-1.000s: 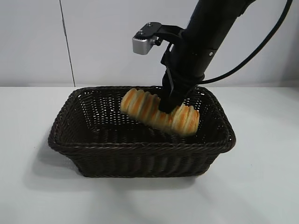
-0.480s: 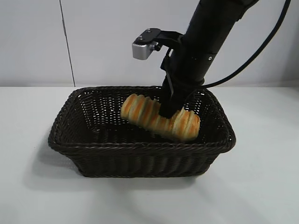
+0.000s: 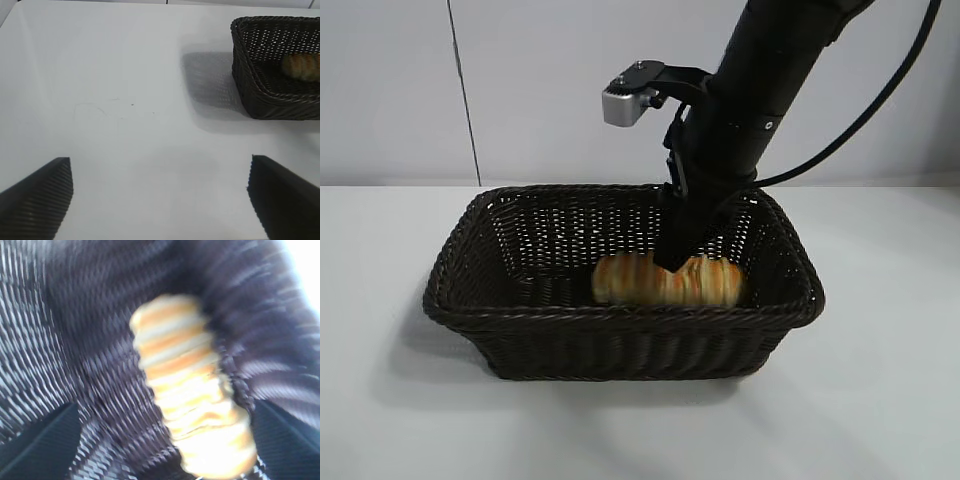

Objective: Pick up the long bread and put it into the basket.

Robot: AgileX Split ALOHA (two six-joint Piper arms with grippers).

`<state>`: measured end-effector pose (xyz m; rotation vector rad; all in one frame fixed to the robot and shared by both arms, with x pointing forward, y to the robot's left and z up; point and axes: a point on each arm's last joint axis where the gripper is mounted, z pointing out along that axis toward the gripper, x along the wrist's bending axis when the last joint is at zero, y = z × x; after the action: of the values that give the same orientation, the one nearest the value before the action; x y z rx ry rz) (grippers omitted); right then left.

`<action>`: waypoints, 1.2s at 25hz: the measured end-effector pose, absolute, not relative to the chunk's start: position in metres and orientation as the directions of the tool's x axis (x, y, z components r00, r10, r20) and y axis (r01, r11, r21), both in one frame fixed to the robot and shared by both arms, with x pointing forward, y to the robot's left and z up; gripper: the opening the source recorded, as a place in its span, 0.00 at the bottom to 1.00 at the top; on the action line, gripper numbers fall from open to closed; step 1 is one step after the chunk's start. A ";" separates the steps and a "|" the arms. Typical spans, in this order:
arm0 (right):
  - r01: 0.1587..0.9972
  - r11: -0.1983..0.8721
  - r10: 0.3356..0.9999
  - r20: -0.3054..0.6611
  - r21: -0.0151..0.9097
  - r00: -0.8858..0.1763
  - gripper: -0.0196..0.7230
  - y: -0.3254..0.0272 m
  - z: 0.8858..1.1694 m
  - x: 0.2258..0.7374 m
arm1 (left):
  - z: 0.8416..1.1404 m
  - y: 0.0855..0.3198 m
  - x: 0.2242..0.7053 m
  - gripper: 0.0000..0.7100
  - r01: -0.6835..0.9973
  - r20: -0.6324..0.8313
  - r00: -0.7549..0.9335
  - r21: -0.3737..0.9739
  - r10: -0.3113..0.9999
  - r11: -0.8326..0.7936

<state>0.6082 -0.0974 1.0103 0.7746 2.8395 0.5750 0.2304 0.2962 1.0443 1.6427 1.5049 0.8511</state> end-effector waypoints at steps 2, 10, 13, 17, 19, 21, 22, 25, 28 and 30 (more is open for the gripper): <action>0.508 0.753 0.569 -0.027 0.418 -0.822 0.95 -0.096 1.031 0.613 | 1.044 0.296 0.230 0.97 0.506 -0.009 0.092 0.862 0.996 -0.039; 0.677 0.615 0.754 -0.051 0.406 -0.654 0.96 -0.106 1.085 0.620 | 1.044 0.296 0.230 0.97 0.506 -0.009 0.092 0.862 0.996 -0.039; 0.739 0.549 0.818 -0.071 0.391 -0.570 0.96 -0.121 1.092 0.626 | 1.044 0.296 0.230 0.97 0.506 -0.009 0.092 0.862 0.996 -0.039; 0.819 0.448 0.890 -0.094 0.360 -0.446 0.96 -0.164 1.093 0.640 | 1.044 0.296 0.230 0.97 0.506 -0.009 0.092 0.862 0.996 -0.039; 0.847 0.396 0.916 -0.097 0.355 -0.388 0.96 -0.188 1.093 0.647 | 1.044 0.296 0.230 0.97 0.506 -0.009 0.092 0.862 0.996 -0.039; 0.870 0.342 0.939 -0.098 0.355 -0.330 0.96 -0.213 1.093 0.653 | 1.044 0.296 0.230 0.97 0.506 -0.009 0.092 0.862 0.996 -0.039; 0.881 0.314 0.949 -0.099 0.355 -0.299 0.96 -0.227 1.093 0.655 | 1.044 0.296 0.230 0.97 0.506 -0.009 0.092 0.862 0.996 -0.039; 0.907 0.229 0.973 -0.101 0.354 -0.206 0.96 -0.267 1.093 0.660 | 1.044 0.296 0.230 0.97 0.506 -0.009 0.092 0.862 0.996 -0.039; 0.924 0.141 0.989 -0.100 0.355 -0.112 0.96 -0.307 1.093 0.662 | 1.044 0.296 0.230 0.97 0.506 -0.009 0.092 0.862 0.996 -0.039; 0.931 0.084 0.993 -0.103 0.354 -0.051 0.96 -0.333 1.093 0.660 | 1.044 0.296 0.230 0.97 0.506 -0.009 0.092 0.862 0.996 -0.039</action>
<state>0.6603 -0.3328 1.0931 1.9123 2.0514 0.2749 0.2304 0.2962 1.0443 1.6427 1.5049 0.8511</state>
